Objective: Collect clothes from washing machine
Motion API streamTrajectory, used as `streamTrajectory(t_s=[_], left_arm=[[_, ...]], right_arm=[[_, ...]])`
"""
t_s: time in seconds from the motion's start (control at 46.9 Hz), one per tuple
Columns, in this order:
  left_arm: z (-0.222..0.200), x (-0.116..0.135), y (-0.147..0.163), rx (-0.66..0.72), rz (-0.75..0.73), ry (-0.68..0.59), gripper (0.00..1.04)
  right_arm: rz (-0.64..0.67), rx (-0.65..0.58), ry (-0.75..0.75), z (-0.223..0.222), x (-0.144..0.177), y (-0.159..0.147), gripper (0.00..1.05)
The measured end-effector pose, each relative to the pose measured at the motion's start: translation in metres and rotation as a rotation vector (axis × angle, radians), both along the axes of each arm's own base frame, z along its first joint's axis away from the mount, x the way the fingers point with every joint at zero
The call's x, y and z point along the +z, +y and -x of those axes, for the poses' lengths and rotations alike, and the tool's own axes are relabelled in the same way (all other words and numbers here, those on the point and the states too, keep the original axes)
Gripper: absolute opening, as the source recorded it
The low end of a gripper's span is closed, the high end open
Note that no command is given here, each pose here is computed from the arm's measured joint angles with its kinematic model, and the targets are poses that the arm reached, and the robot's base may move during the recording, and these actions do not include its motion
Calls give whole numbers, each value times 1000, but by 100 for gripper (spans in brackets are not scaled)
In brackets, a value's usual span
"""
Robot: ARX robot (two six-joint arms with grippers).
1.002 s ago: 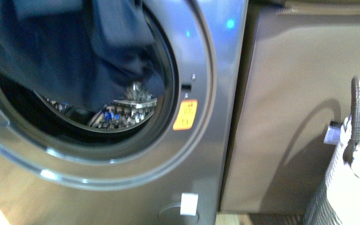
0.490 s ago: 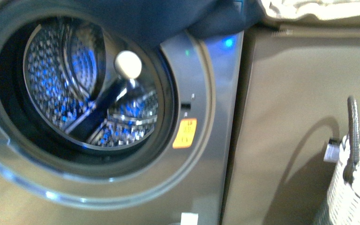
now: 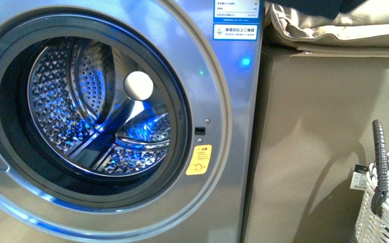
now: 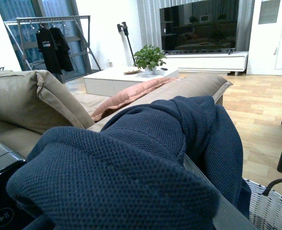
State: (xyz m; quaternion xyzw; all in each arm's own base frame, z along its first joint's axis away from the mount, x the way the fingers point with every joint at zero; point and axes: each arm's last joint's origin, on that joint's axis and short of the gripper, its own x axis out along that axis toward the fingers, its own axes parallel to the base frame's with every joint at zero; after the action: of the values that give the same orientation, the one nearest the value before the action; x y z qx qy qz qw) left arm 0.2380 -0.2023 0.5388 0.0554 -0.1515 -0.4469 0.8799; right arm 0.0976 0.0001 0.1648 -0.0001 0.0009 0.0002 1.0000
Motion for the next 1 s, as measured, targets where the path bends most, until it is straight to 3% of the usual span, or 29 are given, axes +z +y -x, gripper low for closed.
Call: streamTrajectory(t_s=[0.192, 0.256, 0.362, 0.661, 1.002], left_arm=[[0, 1, 0, 6, 0, -3, 14], [0, 1, 0, 9, 1, -2, 14], [0, 1, 0, 9, 0, -2, 14], [0, 1, 0, 9, 0, -2, 14], [0, 1, 0, 8, 0, -2, 14]], right_arm=[[-5, 5, 0, 0, 0, 0, 97], [-149, 204, -131, -1, 15, -3, 97], [-234, 381, -217, -3, 45, -10, 97], [16, 500, -459, -55, 172, -14, 97], [389, 591, -576, -79, 255, -18, 97]])
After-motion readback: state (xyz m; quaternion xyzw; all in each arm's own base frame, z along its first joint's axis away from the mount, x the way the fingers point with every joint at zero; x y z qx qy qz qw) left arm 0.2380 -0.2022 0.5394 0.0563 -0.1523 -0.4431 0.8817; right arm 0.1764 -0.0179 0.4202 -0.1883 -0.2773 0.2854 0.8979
